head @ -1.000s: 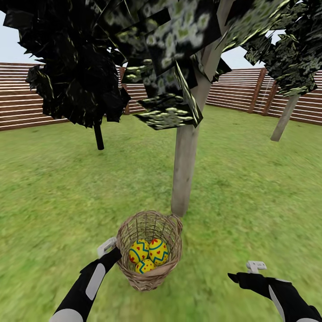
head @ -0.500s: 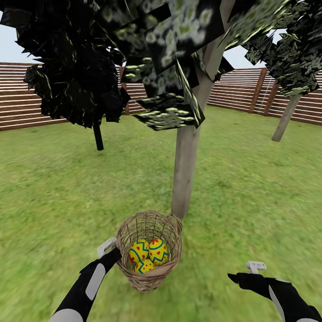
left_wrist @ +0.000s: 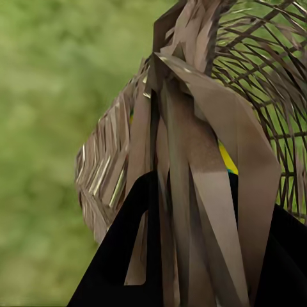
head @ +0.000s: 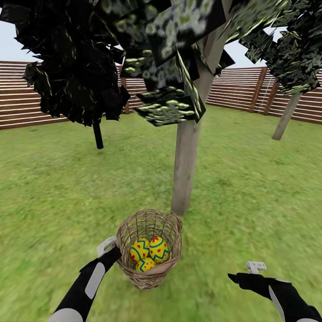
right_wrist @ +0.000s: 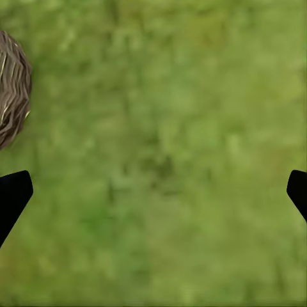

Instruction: Take the three Easter eggs out of the wicker basket on the lawn in the garden, then place them on the lawn next to a single tree (choose any tree) so that all three eggs are next to the same tree and none are left in the basket.

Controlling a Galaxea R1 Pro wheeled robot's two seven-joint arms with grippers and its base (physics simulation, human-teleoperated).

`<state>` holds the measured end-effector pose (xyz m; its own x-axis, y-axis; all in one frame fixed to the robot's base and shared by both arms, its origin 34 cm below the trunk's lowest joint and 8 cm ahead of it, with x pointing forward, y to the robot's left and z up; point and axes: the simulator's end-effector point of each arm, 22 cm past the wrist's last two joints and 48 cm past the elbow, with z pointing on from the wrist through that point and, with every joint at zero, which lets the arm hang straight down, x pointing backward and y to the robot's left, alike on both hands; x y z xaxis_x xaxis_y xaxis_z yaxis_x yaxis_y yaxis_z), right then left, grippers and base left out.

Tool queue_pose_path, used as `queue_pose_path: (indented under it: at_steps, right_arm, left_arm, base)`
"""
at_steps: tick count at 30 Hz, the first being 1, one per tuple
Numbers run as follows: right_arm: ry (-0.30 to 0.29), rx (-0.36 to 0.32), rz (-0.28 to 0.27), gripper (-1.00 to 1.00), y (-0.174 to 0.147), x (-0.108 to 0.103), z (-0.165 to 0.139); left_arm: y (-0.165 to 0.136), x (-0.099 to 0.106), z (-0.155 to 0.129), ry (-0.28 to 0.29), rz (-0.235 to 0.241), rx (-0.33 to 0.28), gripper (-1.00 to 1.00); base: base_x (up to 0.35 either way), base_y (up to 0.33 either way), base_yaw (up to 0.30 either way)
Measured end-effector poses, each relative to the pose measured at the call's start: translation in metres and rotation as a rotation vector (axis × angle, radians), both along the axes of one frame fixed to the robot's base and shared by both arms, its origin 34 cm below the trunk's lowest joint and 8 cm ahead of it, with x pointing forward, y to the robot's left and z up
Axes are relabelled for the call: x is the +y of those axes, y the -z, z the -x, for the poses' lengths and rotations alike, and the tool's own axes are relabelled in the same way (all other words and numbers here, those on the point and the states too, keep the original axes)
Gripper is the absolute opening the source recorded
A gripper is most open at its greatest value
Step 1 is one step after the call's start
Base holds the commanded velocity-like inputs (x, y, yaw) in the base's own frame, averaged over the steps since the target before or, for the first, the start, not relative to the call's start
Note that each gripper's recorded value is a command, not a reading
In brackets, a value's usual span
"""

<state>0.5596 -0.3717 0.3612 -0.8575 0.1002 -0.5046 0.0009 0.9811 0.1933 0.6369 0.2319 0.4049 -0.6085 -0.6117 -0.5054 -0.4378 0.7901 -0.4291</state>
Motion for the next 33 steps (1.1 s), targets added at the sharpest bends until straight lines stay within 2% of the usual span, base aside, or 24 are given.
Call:
queue_pose_path:
  at_steps: [7, 12, 20, 21, 22, 33]
  right_arm:
    - [-0.001, 0.0, 0.0, 1.0, 0.015, 0.0, 0.003]
    - [-0.001, 0.0, 0.0, 1.0, 0.015, 0.0, 0.003]
    - [0.0, 0.0, -0.001, 1.0, 0.015, 0.0, 0.003]
    - [0.0, 0.0, -0.001, 1.0, 0.015, 0.001, 0.004]
    - [0.0, 0.001, -0.001, 1.0, 0.016, 0.001, 0.004]
    - [0.0, 0.0, 0.0, 1.0, 0.016, 0.0, 0.004]
  left_arm:
    - [0.001, 0.0, -0.005, 0.024, 0.005, -0.007, -1.0]
    - [0.005, 0.003, -0.002, 0.0, 0.02, -0.004, -1.0]
    - [0.005, 0.003, -0.002, -0.001, 0.021, -0.004, -1.0]
    - [0.005, 0.003, -0.002, -0.001, 0.021, -0.004, 1.0]
    - [0.018, 0.006, 0.005, -0.011, -0.011, 0.001, 1.0]
    - [0.018, 0.006, 0.005, -0.012, -0.012, 0.0, 1.0]
  base:
    - [0.0, 0.0, 0.0]
    - [0.0, 0.0, 0.0]
    - [0.0, 0.0, 0.0]
    - [0.0, 0.0, 0.0]
    - [0.0, 0.0, 0.0]
    - [0.0, 0.0, 0.0]
